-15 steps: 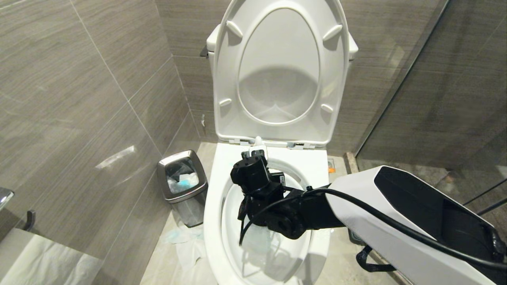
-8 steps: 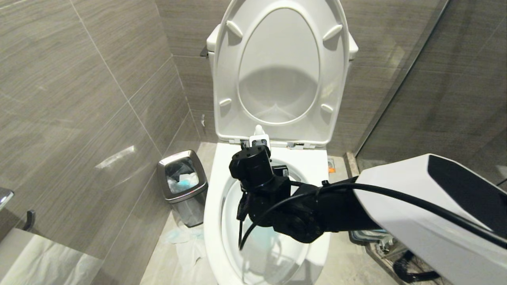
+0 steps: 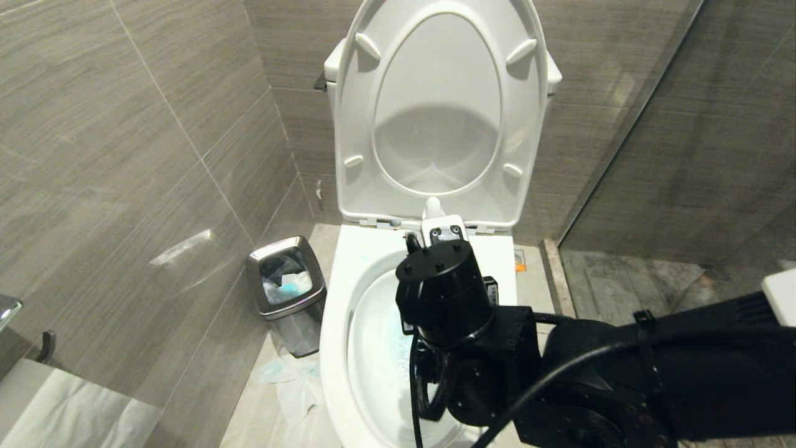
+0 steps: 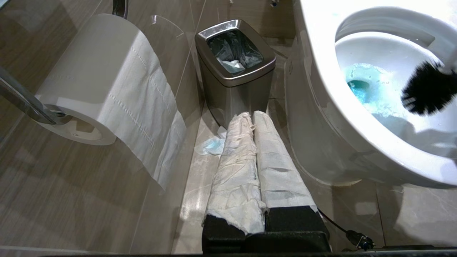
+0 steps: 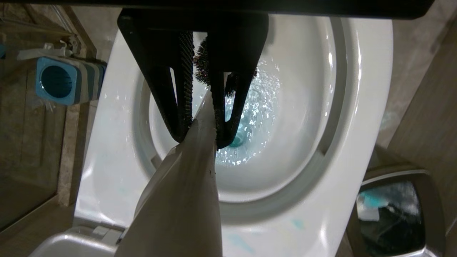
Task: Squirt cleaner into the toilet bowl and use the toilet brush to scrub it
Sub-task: Scrub the toilet bowl
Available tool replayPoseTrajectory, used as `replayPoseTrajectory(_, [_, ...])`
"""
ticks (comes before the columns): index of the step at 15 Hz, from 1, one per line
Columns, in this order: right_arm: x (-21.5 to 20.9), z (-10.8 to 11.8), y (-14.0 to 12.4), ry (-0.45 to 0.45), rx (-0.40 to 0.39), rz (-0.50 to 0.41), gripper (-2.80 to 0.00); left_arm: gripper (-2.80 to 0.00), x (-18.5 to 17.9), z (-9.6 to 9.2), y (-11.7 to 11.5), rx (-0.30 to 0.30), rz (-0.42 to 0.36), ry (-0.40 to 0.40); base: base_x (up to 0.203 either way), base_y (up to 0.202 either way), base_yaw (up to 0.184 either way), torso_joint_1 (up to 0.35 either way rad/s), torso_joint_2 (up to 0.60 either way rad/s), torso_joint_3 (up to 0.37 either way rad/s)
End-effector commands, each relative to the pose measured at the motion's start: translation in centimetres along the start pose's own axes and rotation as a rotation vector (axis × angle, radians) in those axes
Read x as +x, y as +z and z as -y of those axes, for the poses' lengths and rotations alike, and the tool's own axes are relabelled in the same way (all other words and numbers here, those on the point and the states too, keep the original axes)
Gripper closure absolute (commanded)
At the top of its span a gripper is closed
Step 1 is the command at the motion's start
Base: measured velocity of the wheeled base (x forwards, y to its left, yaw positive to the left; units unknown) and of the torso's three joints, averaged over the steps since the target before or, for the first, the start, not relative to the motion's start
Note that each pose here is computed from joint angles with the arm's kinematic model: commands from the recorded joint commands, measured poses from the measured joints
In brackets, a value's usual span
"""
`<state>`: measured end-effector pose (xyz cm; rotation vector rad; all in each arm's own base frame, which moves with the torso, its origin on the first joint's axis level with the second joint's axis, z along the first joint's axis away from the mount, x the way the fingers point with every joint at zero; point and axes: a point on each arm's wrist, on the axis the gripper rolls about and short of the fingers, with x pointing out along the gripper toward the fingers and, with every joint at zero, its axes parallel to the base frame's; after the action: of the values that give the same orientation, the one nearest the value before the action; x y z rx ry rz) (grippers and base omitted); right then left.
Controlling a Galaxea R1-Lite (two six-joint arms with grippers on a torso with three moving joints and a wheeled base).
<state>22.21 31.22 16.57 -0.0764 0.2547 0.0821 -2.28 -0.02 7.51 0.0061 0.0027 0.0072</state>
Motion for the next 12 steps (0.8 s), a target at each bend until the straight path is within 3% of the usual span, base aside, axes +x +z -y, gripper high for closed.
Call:
replayPoseTrajectory(1, [-1.5, 0.2, -0.9, 0.023, -0.004, -0.016, 0.00, 0.00, 0.0, 0.0, 0.0, 0.000, -0.002, 0.000, 0.000, 0.000, 0.000, 0.000, 0.00, 0.000])
replayPoseTrajectory(4, [-0.8, -1.8, -2.8, 0.041, -0.033, -0.041, 0.00, 0.00, 0.0, 0.0, 0.0, 0.000, -0.002, 0.000, 0.000, 0.000, 0.000, 0.000, 0.00, 0.000])
replayPoseTrajectory(9, [1.0, -5.7, -2.3, 0.073, 0.007, -0.004, 0.00, 0.00, 0.0, 0.0, 0.0, 0.000, -0.002, 0.000, 0.000, 0.000, 0.000, 0.000, 0.00, 0.000])
replayPoseTrajectory(12, [3.1, -7.4, -3.8, 0.065, -0.004, -0.014, 0.00, 0.00, 0.0, 0.0, 0.0, 0.000, -0.002, 0.000, 0.000, 0.000, 0.000, 0.000, 0.00, 0.000])
